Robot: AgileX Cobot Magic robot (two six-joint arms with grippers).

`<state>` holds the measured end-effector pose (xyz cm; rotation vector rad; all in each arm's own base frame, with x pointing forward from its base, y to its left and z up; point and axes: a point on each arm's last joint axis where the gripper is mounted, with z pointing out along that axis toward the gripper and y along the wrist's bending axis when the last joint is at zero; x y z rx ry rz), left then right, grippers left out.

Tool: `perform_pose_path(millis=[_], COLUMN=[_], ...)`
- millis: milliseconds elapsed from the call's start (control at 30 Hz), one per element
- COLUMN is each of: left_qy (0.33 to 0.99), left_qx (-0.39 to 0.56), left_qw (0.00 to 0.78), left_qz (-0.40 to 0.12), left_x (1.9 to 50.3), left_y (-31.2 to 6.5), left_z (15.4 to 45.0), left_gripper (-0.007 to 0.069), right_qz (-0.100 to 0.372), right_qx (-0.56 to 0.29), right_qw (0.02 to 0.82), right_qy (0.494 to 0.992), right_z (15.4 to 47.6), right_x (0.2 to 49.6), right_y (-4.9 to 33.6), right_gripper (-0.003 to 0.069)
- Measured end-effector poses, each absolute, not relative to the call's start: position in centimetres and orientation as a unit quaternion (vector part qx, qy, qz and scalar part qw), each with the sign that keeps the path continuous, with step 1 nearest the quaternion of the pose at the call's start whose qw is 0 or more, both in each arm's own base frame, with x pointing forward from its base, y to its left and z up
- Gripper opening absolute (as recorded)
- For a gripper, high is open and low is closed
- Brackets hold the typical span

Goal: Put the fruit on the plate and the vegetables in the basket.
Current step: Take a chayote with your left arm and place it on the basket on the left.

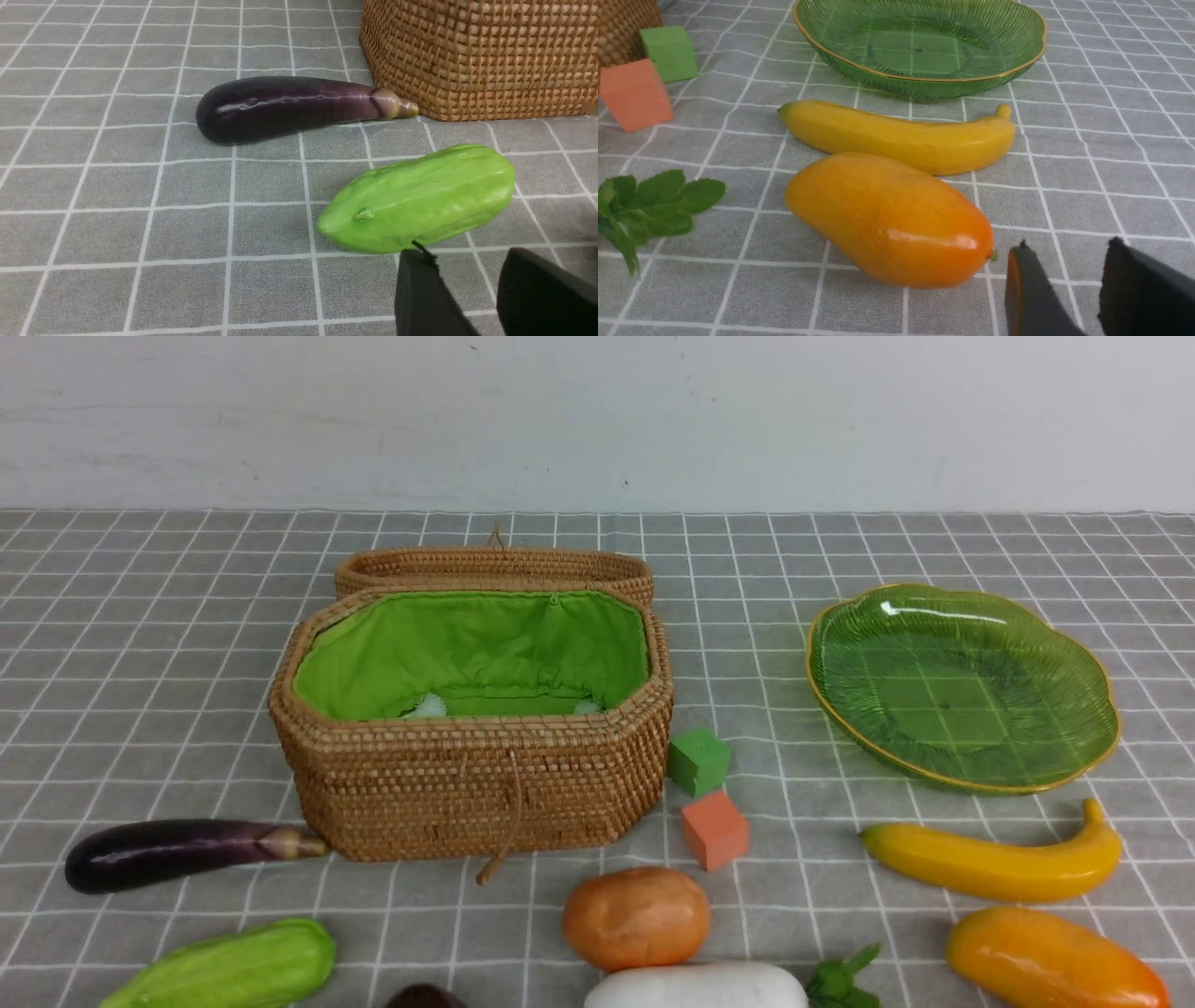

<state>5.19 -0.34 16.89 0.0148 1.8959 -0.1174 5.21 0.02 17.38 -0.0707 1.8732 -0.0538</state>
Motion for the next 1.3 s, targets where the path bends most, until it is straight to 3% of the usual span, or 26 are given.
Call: perform_pose_path(millis=[900,1067,1167,1300], left_qy=[0.800,0.735,0.615,0.513], left_qx=[0.017,-0.021,-0.081,-0.103], left_qw=[0.599,0.670,0.757,0.812], left_qz=[-0.039,-0.104,-0.207,-0.258], left_x=[5.3,5.6,5.4,4.6], left_y=[-0.3,-0.7,-0.7,-0.4], left_z=[17.2,19.0,21.8,24.3], left_gripper=[0.0239,0.0239,0.0239,0.0239], right_qz=[-0.023,-0.023,-0.023,-0.023], right_qx=[-0.030,-0.030,-0.030,-0.030], right_qw=[0.592,0.592,0.592,0.592], right_qy=[0.805,0.805,0.805,0.805], right_z=[17.4,17.4,17.4,17.4], right_x=[5.2,5.2,5.2,5.2], right_y=[0.0,0.0,0.0,0.0], right_gripper=[0.0242,0.0242,0.0242,0.0242])
